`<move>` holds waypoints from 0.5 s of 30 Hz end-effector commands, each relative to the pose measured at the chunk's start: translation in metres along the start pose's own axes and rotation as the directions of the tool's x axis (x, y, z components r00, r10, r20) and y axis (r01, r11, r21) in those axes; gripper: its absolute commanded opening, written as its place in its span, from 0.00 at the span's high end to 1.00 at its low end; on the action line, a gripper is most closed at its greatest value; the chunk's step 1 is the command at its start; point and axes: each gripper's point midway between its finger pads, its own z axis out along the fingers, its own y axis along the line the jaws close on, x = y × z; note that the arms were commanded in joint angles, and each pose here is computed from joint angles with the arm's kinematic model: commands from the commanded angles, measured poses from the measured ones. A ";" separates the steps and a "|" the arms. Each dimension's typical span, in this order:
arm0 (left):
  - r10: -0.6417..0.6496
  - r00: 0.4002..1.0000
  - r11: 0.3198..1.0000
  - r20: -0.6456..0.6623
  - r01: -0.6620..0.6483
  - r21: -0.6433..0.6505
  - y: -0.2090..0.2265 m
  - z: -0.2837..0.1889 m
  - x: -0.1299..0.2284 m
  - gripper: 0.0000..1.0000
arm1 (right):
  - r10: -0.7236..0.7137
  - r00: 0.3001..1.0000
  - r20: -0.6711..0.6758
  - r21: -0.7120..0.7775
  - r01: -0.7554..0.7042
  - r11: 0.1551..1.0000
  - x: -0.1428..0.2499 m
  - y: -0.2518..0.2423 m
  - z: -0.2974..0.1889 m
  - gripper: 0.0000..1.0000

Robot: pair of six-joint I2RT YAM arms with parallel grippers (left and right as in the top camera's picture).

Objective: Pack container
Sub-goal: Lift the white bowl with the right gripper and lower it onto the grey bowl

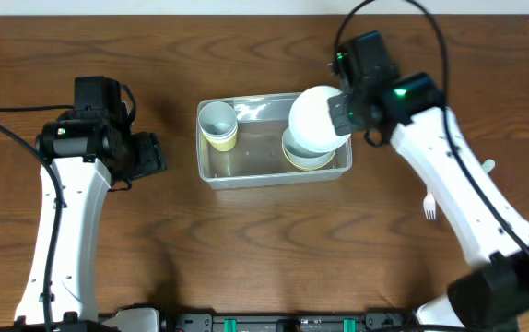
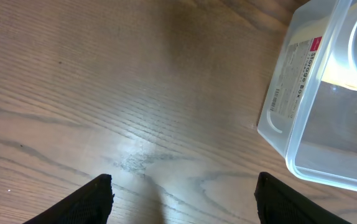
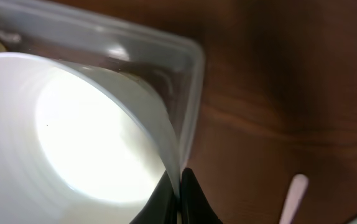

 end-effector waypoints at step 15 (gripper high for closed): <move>-0.009 1.000 1.000 0.007 0.009 0.002 0.000 -0.004 0.001 0.26 | -0.012 0.992 -0.124 -0.034 0.008 0.999 0.017 0.019 0.048 0.98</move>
